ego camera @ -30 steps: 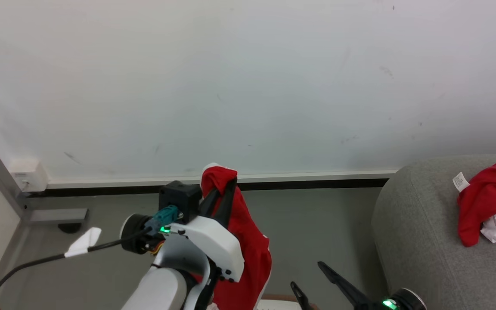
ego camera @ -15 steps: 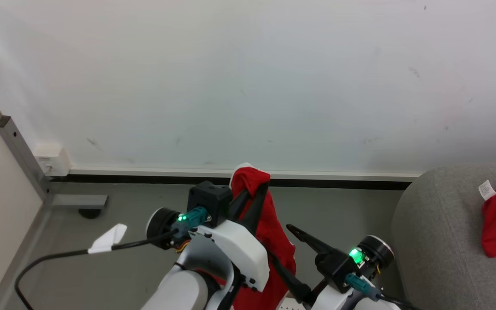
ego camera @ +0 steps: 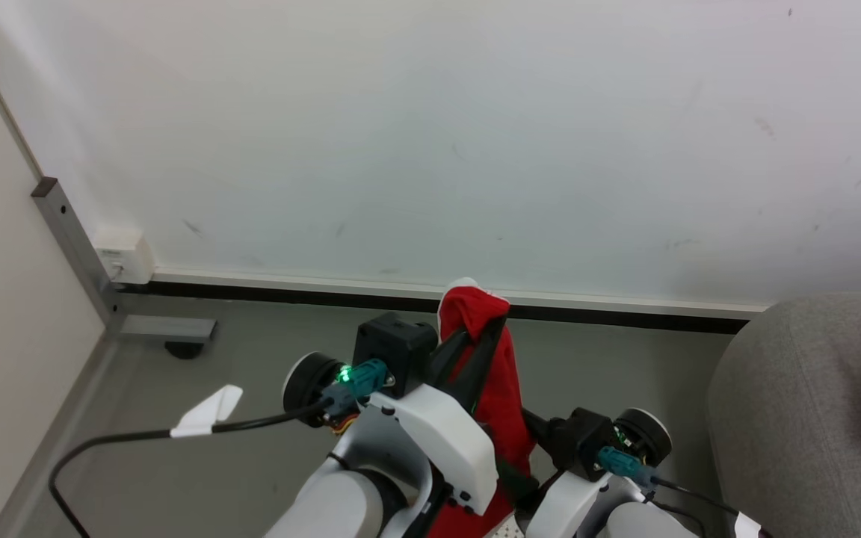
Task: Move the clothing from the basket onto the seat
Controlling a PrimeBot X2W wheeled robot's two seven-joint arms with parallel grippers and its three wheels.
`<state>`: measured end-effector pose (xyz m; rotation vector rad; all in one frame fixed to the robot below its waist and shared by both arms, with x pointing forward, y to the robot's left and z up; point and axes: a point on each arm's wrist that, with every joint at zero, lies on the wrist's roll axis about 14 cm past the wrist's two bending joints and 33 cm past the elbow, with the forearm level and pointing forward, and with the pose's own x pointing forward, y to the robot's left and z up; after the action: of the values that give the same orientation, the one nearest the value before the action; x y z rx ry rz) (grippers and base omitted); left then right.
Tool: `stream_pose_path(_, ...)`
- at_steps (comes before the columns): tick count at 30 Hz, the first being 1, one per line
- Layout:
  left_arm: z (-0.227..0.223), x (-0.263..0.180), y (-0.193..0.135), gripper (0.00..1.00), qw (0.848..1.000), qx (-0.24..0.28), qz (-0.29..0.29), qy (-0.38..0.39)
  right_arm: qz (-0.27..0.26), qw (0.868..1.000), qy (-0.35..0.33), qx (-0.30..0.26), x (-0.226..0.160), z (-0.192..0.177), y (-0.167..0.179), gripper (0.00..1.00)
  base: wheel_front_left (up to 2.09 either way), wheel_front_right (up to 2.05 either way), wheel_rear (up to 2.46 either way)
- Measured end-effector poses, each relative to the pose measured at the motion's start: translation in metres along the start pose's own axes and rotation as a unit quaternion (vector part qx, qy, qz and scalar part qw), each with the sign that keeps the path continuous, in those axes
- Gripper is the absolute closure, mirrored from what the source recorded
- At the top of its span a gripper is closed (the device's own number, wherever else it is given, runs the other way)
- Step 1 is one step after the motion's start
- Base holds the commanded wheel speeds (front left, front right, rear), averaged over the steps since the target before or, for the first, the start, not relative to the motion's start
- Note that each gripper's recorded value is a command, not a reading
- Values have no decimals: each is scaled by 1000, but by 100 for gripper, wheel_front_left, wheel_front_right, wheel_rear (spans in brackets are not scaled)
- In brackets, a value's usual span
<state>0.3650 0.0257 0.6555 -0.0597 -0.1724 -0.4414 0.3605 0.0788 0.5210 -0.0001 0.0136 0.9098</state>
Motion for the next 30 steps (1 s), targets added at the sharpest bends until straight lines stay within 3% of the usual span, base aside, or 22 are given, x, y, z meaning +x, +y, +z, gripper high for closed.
stream_pose_path(16,-17,3,10,100,1000,-3,12,22,-52,997,-34,39,-9,14,-27,100,0,0,0)
stream_pose_path(19,-22,4,10,45,1000,-4,11,29,-67,996,-40,47,-12,16,-35,100,0,0,0)
stream_pose_path(20,-23,4,10,0,999,-3,11,31,-72,995,-44,49,-13,18,-39,100,0,0,0)
stream_pose_path(30,-48,-1,-6,0,998,6,-29,58,-151,984,-84,43,-37,39,-89,100,0,0,0)
